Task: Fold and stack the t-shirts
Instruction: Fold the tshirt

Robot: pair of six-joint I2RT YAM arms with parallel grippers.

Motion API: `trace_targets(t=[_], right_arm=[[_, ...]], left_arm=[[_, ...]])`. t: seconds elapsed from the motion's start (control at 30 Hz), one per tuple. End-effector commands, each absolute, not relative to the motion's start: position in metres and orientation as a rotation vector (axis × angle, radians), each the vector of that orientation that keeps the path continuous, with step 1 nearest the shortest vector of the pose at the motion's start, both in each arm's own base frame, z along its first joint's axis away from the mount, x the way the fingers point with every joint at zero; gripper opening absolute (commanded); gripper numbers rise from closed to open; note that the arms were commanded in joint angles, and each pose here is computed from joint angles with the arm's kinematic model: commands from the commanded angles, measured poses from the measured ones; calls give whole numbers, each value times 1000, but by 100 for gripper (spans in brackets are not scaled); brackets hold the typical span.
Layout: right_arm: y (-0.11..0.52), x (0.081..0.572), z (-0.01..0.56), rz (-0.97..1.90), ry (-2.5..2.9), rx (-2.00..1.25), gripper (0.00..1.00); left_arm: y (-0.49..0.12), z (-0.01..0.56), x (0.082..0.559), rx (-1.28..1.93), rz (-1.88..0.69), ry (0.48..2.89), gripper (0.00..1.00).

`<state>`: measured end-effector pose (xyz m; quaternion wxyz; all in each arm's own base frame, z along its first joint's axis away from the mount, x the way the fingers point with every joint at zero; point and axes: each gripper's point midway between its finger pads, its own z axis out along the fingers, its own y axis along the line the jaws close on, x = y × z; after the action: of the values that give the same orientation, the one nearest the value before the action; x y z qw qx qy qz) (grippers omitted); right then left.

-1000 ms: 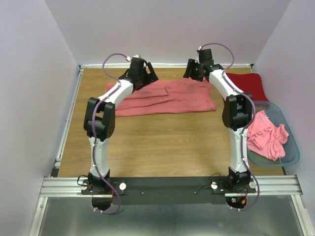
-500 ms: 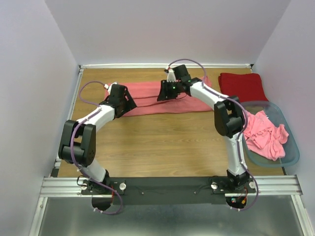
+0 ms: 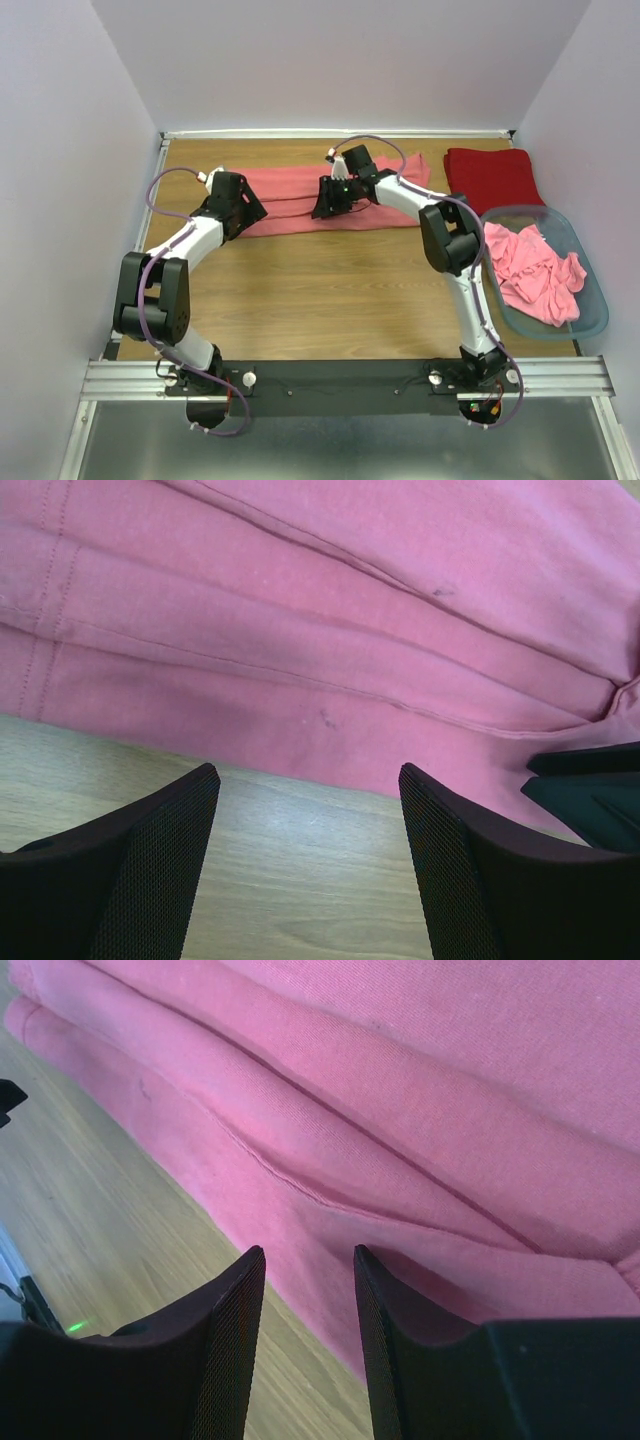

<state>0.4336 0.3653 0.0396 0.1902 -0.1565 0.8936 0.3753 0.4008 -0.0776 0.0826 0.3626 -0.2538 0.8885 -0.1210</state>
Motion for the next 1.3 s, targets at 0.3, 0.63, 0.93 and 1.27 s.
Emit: trace_targets(t=[0.3,0.63,0.93,1.27], right_arm=[[377,496,40,906,2399,-310,55],[360,553,67,872,2297,-154,61],[314,533,134,844,2248,-135,61],[174,478,81,755,2415,174,60]], left_arm=[[-74,86,398,-663,-332,2263,81],[-61,83,403,-735,-388,2234,81],[-39,86,438,-799,-419,2185,53],[-13,35,399,-950,-368,2283,23]])
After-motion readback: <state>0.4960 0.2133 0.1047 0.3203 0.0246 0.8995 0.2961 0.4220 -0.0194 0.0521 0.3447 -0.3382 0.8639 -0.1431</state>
